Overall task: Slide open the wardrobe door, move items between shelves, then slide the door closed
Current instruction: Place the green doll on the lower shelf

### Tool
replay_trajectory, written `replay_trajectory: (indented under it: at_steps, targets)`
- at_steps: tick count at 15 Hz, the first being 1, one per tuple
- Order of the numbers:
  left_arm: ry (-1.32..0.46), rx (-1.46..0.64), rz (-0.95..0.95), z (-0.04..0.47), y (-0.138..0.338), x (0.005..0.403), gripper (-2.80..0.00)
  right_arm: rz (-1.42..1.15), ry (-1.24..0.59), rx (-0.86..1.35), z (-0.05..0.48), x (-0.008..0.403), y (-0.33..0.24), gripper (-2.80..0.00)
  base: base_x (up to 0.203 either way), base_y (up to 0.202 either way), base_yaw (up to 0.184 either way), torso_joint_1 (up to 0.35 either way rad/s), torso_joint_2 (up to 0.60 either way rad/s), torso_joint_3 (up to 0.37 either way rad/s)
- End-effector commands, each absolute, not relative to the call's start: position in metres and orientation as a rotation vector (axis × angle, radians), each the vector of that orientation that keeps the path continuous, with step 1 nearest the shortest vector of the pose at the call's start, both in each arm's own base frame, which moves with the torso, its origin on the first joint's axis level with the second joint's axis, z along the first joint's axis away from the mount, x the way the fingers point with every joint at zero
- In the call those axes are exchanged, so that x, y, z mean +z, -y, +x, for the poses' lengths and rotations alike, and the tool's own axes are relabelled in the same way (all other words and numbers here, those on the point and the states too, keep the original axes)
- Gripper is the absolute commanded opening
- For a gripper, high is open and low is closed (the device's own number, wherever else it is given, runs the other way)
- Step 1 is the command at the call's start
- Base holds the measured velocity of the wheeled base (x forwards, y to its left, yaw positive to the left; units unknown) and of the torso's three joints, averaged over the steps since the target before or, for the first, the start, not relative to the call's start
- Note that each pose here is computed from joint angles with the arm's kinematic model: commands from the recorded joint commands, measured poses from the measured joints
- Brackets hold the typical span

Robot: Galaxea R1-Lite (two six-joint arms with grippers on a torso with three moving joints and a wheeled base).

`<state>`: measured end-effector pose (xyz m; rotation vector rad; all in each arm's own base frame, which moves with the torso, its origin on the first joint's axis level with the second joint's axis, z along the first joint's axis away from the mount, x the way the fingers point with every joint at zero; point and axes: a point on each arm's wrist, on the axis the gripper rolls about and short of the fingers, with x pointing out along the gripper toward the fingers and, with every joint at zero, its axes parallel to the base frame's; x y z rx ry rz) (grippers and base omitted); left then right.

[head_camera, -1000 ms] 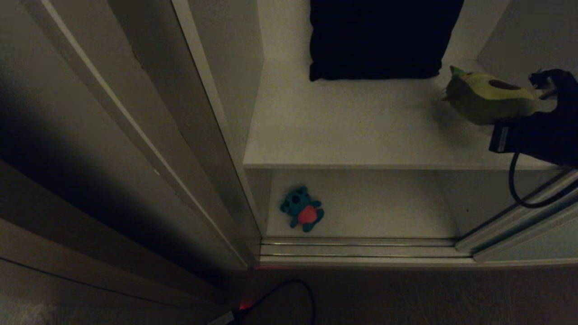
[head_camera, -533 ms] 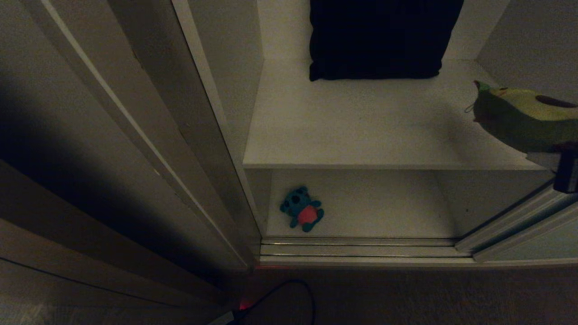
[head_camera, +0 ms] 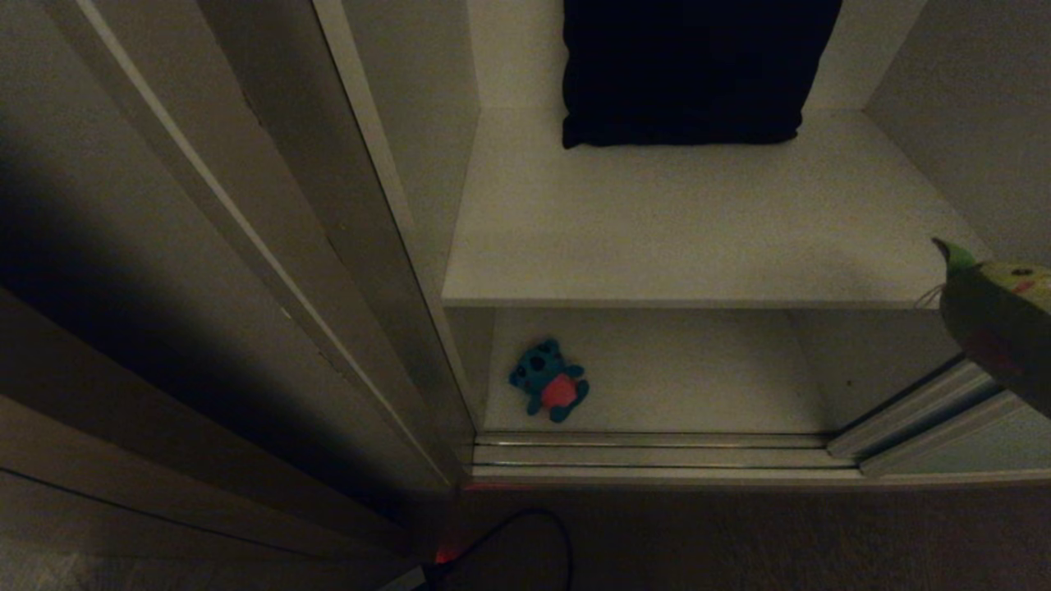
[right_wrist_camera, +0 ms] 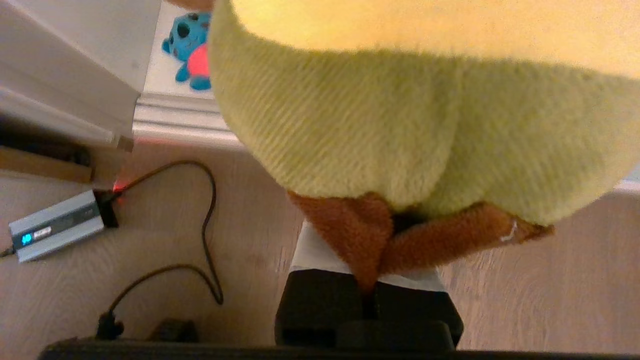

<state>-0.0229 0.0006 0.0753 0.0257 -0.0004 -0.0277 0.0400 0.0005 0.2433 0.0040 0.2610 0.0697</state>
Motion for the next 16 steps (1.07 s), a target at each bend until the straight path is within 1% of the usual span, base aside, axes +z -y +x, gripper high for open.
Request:
replay_trajectory:
  at_steps: [1, 5, 8, 11, 14, 16]
  targets:
    - [0.002, -0.028, 0.026, -0.023, -0.001, 0.075, -2.8, -0.003, -0.193, 0.071, 0.011, 0.229, -0.002, -2.8, 0.0, 0.0, 0.0, 0.0, 0.0, 0.0]
    - [0.002, -0.028, 0.026, -0.023, -0.001, 0.075, -2.8, -0.007, -0.191, 0.069, -0.018, 0.197, -0.004, -2.8, 0.0, 0.0, 0.0, 0.0, 0.0, 0.0]
    - [0.002, -0.028, 0.026, -0.023, -0.001, 0.075, -2.8, -0.01, -0.207, 0.066, -0.037, 0.165, -0.005, -2.8, 0.0, 0.0, 0.0, 0.0, 0.0, 0.0]
    - [0.002, -0.028, 0.026, -0.023, -0.001, 0.075, -2.8, -0.017, -0.222, 0.063, -0.041, 0.141, -0.003, -2.8, 0.0, 0.0, 0.0, 0.0, 0.0, 0.0]
    - [0.002, -0.028, 0.026, -0.023, -0.001, 0.075, -2.8, -0.036, -0.156, 0.062, -0.052, 0.115, -0.002, -2.8, 0.0, 0.0, 0.0, 0.0, 0.0, 0.0]
    - [0.002, -0.028, 0.026, -0.023, -0.001, 0.075, -2.8, -0.052, -0.179, 0.044, -0.046, 0.094, -0.002, -2.8, 0.0, 0.0, 0.0, 0.0, 0.0, 0.0]
